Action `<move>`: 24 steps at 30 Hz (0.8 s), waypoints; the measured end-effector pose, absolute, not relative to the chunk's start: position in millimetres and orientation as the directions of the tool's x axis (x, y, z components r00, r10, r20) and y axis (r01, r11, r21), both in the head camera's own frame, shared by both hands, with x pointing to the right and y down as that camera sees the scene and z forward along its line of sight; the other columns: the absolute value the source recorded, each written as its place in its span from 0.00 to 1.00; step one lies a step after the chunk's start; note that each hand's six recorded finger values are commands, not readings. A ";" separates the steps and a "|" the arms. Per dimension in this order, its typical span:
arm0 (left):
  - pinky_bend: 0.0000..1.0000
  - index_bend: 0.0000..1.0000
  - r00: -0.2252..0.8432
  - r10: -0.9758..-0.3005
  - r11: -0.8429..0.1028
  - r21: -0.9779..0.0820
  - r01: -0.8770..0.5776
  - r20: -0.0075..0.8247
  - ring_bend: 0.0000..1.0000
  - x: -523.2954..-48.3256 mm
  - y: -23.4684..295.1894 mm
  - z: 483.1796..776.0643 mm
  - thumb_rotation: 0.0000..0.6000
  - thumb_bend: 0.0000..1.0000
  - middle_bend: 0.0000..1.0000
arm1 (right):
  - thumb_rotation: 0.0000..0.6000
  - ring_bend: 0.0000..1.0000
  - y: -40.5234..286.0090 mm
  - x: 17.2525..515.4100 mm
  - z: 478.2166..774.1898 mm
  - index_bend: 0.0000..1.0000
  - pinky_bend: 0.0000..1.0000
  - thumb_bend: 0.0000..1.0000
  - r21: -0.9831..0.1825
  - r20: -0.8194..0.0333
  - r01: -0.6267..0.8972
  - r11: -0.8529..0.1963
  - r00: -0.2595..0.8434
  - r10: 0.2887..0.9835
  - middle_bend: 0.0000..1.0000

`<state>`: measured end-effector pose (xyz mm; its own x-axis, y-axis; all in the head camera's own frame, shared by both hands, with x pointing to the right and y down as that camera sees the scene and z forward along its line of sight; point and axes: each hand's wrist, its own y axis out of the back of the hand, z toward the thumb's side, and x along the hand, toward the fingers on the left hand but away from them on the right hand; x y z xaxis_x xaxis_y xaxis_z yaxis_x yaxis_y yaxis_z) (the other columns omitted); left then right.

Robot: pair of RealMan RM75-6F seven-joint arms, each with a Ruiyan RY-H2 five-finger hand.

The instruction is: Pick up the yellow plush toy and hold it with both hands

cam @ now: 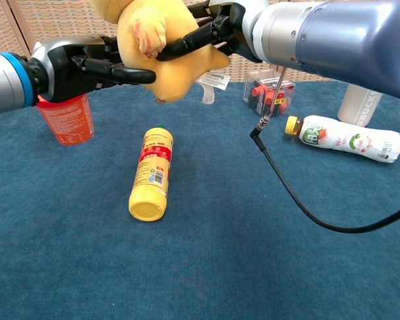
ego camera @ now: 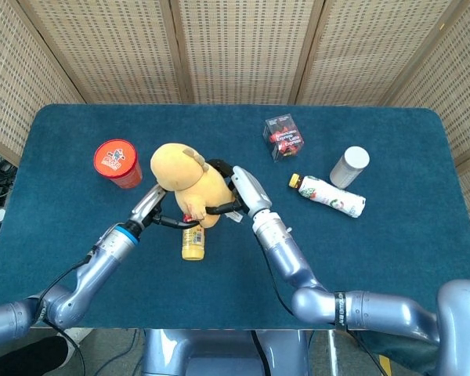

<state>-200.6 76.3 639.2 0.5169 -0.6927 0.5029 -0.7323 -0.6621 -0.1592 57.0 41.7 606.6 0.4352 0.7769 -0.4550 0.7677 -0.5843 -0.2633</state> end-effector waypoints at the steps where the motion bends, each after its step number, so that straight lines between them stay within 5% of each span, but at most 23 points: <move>1: 0.04 0.00 0.517 -0.692 -0.661 -0.153 -0.735 0.504 0.00 -198.8 77.2 640.1 1.00 0.00 0.00 | 1.00 0.64 41.6 57.1 605.9 0.56 0.67 0.66 -0.265 -0.453 0.768 -0.583 0.435 0.779 0.61; 10: 0.05 0.00 0.508 -0.688 -0.628 -0.076 -0.774 0.518 0.01 -186.2 78.1 649.9 1.00 0.00 0.00 | 1.00 0.64 44.6 55.7 604.1 0.56 0.67 0.65 -0.258 -0.447 0.772 -0.581 0.438 0.780 0.61; 16: 0.11 0.00 0.517 -0.683 -0.627 -0.052 -0.777 0.515 0.09 -174.4 76.8 651.7 1.00 0.00 0.00 | 1.00 0.64 46.5 55.1 604.1 0.56 0.67 0.66 -0.255 -0.449 0.771 -0.584 0.440 0.778 0.61; 24: 0.28 0.11 0.518 -0.680 -0.616 -0.021 -0.788 0.519 0.26 -166.4 76.0 654.0 1.00 0.00 0.17 | 1.00 0.64 46.5 56.5 603.4 0.56 0.67 0.66 -0.251 -0.449 0.775 -0.580 0.437 0.779 0.61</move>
